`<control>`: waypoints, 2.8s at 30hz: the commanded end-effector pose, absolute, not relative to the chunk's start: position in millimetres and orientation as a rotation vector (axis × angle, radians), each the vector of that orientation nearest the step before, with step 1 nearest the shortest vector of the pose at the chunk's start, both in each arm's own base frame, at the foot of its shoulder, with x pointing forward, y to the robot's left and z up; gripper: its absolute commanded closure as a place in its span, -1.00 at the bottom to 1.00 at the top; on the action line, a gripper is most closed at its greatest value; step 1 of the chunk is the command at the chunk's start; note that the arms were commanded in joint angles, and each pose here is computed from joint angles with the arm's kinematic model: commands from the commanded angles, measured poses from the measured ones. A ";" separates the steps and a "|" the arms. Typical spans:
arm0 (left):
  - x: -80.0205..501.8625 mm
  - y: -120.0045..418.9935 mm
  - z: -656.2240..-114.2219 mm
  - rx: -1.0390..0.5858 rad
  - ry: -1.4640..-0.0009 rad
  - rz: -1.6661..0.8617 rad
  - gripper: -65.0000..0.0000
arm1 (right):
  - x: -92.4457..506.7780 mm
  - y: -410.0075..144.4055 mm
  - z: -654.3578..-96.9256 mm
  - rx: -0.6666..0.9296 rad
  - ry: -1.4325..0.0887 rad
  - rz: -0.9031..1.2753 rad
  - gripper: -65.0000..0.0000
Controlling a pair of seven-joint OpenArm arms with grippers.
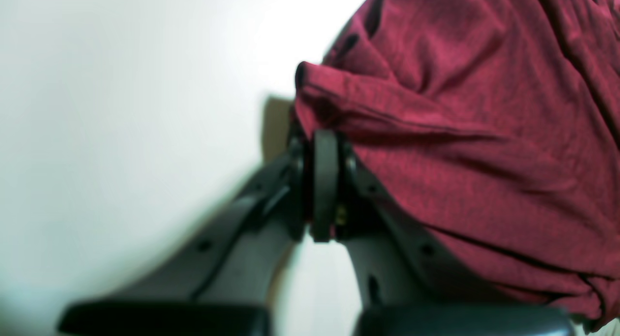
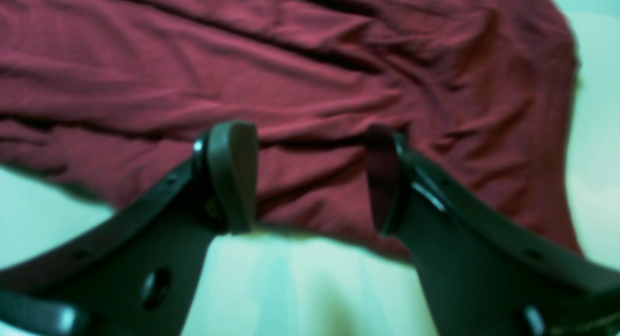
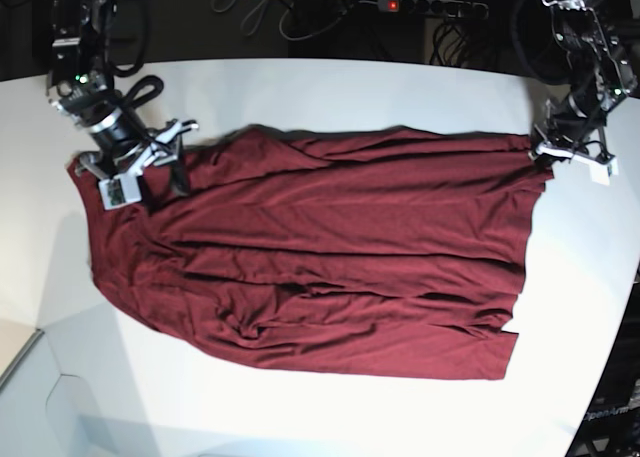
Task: Layout the t-shirt on the table in an organized manner, then fold the t-shirt properly
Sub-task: 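Open both grippers and release the folded shirt edge, then regrasp the shirt corner with the right gripper and pull it outward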
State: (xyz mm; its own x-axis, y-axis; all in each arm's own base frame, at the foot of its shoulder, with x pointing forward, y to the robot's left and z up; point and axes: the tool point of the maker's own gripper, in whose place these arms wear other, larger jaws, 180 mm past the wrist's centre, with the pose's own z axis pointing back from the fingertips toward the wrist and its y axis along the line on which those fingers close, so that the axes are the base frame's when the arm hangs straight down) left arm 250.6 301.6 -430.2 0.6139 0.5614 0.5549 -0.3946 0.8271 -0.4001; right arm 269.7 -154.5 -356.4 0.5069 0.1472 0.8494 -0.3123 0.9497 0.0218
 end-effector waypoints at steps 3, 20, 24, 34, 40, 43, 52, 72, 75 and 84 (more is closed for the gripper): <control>250.6 306.0 -427.9 -0.233 -0.716 0.554 0.99 | 260.6 -135.5 -356.6 0.229 -1.001 0.319 -0.10; 252.5 306.3 -425.0 -0.232 -0.725 0.551 0.99 | 236.2 -99.0 -402.9 0.328 -0.865 0.335 -0.10; 251.9 306.7 -425.1 -0.233 -0.725 0.553 0.99 | 235.4 -93.7 -403.5 0.341 -0.865 0.323 -0.10; 252.5 306.2 -424.4 -0.237 -0.728 0.554 0.99 | 234.8 -81.7 -404.0 0.370 -0.866 0.291 -0.10; 252.4 306.7 -424.2 -0.236 -0.728 0.556 0.99 | 228.1 -72.4 -414.7 0.395 -0.835 0.293 -0.09; 251.7 307.8 -424.2 -0.234 -0.728 0.556 0.99 | 227.3 -70.0 -417.5 0.401 -0.827 0.290 -0.09; 252.1 308.2 -423.3 -0.233 -0.730 0.555 0.99 | 234.7 -69.7 -415.1 0.400 -0.841 0.288 0.13; 283.9 303.8 -369.4 -0.227 -0.878 0.466 1.00 | 236.1 -60.4 -360.8 0.414 -0.974 0.334 1.00; 288.5 302.3 -357.2 -0.223 -0.909 0.444 1.00 | 236.5 -60.0 -350.7 0.412 -0.999 0.343 1.00; 286.0 331.3 -339.5 -0.168 -0.960 0.478 1.00 | 233.0 -76.0 -348.7 0.373 -1.000 0.338 1.00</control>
